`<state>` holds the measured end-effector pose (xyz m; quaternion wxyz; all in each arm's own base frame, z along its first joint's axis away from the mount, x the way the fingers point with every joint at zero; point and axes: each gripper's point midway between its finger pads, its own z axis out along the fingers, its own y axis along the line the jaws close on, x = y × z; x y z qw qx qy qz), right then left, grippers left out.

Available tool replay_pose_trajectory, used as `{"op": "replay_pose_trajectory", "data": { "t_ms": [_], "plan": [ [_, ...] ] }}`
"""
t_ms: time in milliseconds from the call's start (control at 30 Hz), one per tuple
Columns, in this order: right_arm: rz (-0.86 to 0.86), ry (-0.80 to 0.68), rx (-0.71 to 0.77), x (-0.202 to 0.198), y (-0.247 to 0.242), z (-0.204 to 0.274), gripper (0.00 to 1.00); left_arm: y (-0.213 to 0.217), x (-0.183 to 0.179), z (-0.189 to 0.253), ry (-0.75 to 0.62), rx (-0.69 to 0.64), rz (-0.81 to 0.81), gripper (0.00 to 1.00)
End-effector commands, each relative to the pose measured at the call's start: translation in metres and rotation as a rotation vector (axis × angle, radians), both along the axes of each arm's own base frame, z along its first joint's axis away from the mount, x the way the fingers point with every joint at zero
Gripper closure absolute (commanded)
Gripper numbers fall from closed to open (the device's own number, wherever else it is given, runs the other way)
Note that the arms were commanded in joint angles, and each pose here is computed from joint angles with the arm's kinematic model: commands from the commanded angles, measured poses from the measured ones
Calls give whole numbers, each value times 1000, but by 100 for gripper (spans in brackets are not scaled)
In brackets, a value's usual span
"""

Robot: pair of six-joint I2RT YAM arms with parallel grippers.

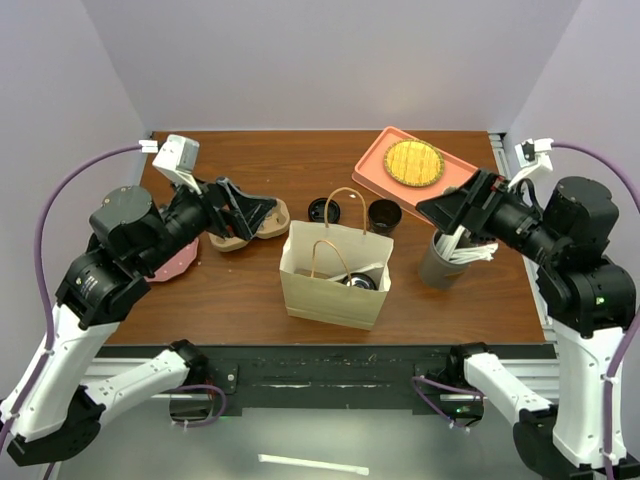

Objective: Pack the takeout coffee

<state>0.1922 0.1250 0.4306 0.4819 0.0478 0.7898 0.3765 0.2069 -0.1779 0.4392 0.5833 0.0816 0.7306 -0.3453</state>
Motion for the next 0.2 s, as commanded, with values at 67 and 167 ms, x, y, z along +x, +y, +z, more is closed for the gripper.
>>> {"op": "replay_pose_trajectory", "data": {
  "t_ms": [67, 167],
  "plan": [
    [52, -62, -38, 1, 4, 11, 1, -4, 1, 15, -35, -60, -8, 0],
    [49, -89, -45, 0, 3, 17, 1, -4, 1, 17, -39, -70, -8, 0]
  ]
}}
